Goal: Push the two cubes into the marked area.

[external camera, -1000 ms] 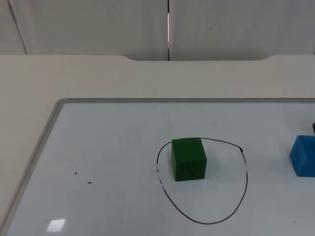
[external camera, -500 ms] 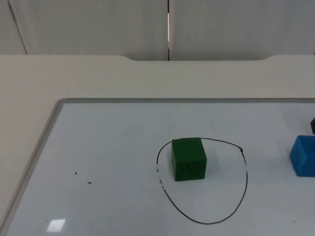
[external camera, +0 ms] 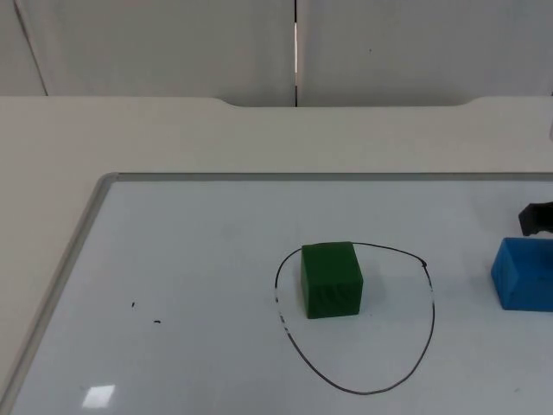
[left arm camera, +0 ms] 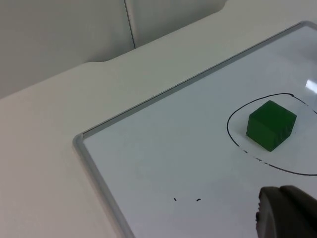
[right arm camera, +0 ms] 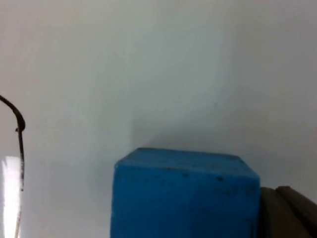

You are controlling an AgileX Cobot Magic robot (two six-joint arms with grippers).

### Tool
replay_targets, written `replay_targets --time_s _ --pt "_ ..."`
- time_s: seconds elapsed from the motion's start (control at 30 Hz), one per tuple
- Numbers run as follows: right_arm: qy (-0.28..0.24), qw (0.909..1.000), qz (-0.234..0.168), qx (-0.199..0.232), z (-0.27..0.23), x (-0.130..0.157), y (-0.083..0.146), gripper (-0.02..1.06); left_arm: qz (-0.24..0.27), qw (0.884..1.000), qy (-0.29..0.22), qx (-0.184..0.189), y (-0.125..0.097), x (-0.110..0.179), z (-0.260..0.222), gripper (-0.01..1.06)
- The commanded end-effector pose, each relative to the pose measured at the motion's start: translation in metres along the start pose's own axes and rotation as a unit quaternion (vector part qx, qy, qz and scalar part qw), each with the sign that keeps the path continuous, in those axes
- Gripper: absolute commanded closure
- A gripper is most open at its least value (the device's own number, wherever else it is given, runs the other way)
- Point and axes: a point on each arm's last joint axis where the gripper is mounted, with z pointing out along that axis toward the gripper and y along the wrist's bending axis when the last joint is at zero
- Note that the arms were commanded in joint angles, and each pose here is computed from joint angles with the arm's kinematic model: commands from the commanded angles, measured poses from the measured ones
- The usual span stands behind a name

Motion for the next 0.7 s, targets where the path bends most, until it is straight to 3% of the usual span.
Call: replay_targets --time_s 0.0,0.13,0.3,0.47,0.67 --pt "0.003 1.0 0.001 -0.002 -0.001 0.001 0.002 1.05 -0.005 1.0 0.004 -0.001 0.0 0.002 0.0 1.05" --pt "0.015 0.9998 0.015 -0.004 -0.001 0.003 0.002 1.05 -0.005 1.0 0.004 -0.001 0.0 0.002 0.0 1.05" --pt "0.019 0.9997 0.012 -0.006 -0.001 0.005 0.007 1.05 -0.005 1.0 0.005 -0.001 0.0 0.002 0.0 1.05" --pt "0.001 0.9998 -0.004 -0.02 -0.001 0.006 0.027 1.05 -0.005 1.0 0.007 -0.001 0.0 0.002 0.0 1.05" --pt "0.009 0.9998 0.003 -0.02 -0.001 0.008 0.027 1.05 -0.005 1.0 0.009 -0.001 0.0 0.002 0.0 1.05"
